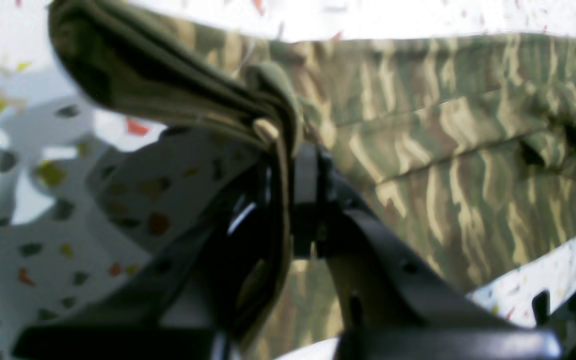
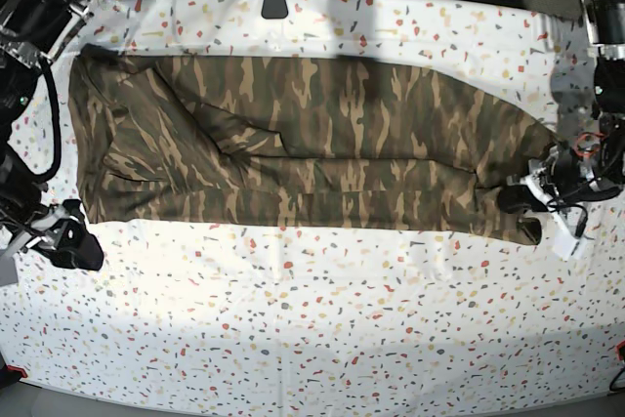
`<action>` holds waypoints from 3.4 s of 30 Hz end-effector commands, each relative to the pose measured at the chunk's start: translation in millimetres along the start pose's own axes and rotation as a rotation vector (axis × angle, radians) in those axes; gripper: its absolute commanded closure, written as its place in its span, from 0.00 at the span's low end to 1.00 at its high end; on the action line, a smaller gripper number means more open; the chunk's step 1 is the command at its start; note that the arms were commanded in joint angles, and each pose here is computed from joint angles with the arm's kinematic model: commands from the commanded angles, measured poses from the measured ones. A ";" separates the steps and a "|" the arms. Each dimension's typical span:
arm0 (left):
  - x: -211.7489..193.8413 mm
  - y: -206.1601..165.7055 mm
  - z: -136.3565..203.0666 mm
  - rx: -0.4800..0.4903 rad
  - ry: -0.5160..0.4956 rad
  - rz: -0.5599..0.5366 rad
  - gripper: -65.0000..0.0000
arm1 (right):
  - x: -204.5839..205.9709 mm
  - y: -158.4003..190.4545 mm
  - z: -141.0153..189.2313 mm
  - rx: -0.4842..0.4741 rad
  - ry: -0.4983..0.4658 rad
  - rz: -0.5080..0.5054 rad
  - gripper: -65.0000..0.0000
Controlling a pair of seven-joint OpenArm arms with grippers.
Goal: Fold the T-shirt properly
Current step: 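Release the right gripper and lift the shirt end with the left gripper, then fold the held shirt end with the left gripper toward the shirt's middle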
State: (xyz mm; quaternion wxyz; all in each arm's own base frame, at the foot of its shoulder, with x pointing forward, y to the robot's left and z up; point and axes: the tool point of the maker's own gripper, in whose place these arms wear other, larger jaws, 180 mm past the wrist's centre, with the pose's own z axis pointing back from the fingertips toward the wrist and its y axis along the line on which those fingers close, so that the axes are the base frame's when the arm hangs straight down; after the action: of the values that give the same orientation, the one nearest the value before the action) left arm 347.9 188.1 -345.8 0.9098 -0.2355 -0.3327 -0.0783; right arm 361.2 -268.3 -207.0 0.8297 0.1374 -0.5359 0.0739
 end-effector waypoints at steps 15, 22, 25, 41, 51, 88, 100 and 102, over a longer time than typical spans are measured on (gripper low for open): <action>3.1 -129.0 -2.6 -0.179 -0.179 -0.045 1.00 | 27.4 8.3 12.8 0.004 -0.079 0.071 0.55; 9.3 -160.5 -18.6 -0.222 -0.259 0.039 1.00 | 27.4 8.4 12.8 0.004 -0.079 0.070 0.55; 11.7 -169.0 -26.5 -0.203 -0.279 0.057 1.00 | 27.3 8.4 12.8 0.004 -0.078 0.070 0.55; -0.2 -275.8 -56.6 -0.346 -0.223 -0.096 1.00 | 29.5 12.2 12.9 0.025 -0.091 0.063 0.55; 2.6 -275.2 -62.9 -0.272 -0.239 -0.098 1.00 | 29.1 12.2 12.9 0.025 -0.088 0.063 0.55; 52.9 -277.0 -57.1 -0.214 -0.344 -0.404 0.66 | -36.4 -96.0 53.4 -0.302 0.302 0.144 0.36; 14.7 -235.6 -71.4 -0.006 -0.119 -0.590 0.66 | -150.4 -133.7 44.7 -0.260 0.469 -0.293 0.36; 11.4 -220.3 -69.7 0.026 -0.101 -0.615 0.66 | -152.1 -127.5 38.5 -0.212 0.440 -0.343 0.36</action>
State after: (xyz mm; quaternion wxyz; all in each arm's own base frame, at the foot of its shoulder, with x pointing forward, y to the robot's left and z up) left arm 321.9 -33.9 -318.6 0.8411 -0.1115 -0.4073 -0.3380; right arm 289.4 -385.7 -368.9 0.9413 0.1338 -0.2917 -0.1047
